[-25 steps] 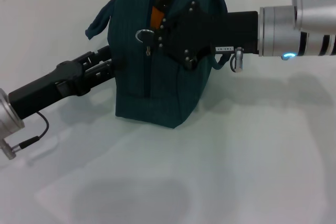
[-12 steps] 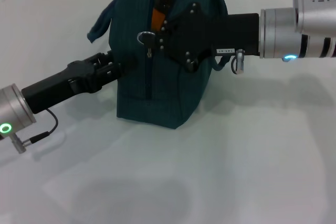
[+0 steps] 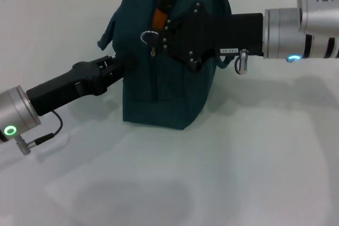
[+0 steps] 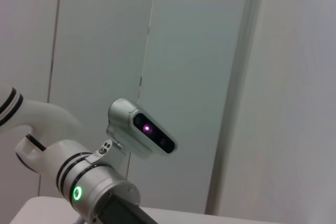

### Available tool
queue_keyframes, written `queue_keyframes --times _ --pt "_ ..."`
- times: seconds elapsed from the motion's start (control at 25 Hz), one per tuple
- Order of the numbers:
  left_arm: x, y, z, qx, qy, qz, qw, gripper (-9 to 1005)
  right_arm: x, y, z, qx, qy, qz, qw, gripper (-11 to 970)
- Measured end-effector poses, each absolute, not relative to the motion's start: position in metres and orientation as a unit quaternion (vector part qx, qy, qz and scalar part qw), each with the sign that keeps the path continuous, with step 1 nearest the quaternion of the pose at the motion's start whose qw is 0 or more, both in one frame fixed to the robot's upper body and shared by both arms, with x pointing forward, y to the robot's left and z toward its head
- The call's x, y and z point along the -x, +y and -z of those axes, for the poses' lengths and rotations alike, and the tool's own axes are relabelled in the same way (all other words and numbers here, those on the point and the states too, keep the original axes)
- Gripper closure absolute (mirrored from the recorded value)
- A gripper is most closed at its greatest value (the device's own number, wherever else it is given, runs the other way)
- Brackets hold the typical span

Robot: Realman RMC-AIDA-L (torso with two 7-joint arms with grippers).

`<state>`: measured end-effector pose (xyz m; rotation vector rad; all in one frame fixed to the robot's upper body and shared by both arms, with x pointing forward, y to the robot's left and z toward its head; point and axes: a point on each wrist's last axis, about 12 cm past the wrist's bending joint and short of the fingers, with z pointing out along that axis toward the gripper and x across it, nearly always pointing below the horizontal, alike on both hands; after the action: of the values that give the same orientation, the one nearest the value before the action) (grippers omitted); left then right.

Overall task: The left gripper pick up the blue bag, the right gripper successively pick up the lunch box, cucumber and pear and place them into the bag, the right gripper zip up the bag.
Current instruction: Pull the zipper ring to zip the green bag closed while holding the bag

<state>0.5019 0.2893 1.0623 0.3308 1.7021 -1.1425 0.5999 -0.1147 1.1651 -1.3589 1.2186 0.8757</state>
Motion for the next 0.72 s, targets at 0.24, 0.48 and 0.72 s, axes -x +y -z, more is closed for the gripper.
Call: queue_keyframes --times 0.24,0.48,0.72 --pt "-0.5016 0.2895 -1.0623 -0.144 0.705 0.47 0.512 781 -0.601 -0.1167 -1.1641 0.561 0.516 -0.366 0.534 946" --pt "-0.5016 0.2893 -1.0625 -0.148 0.704 0.469 0.512 844 -0.6021 -0.1161 -1.1678 0.553 0.512 -0.37 0.543 946" --pt "-0.5004 0.2885 -1.0635 -0.16 0.699 0.468 0.517 887 -0.6044 -0.1161 -1.1739 0.548 0.505 -0.37 0.554 946"
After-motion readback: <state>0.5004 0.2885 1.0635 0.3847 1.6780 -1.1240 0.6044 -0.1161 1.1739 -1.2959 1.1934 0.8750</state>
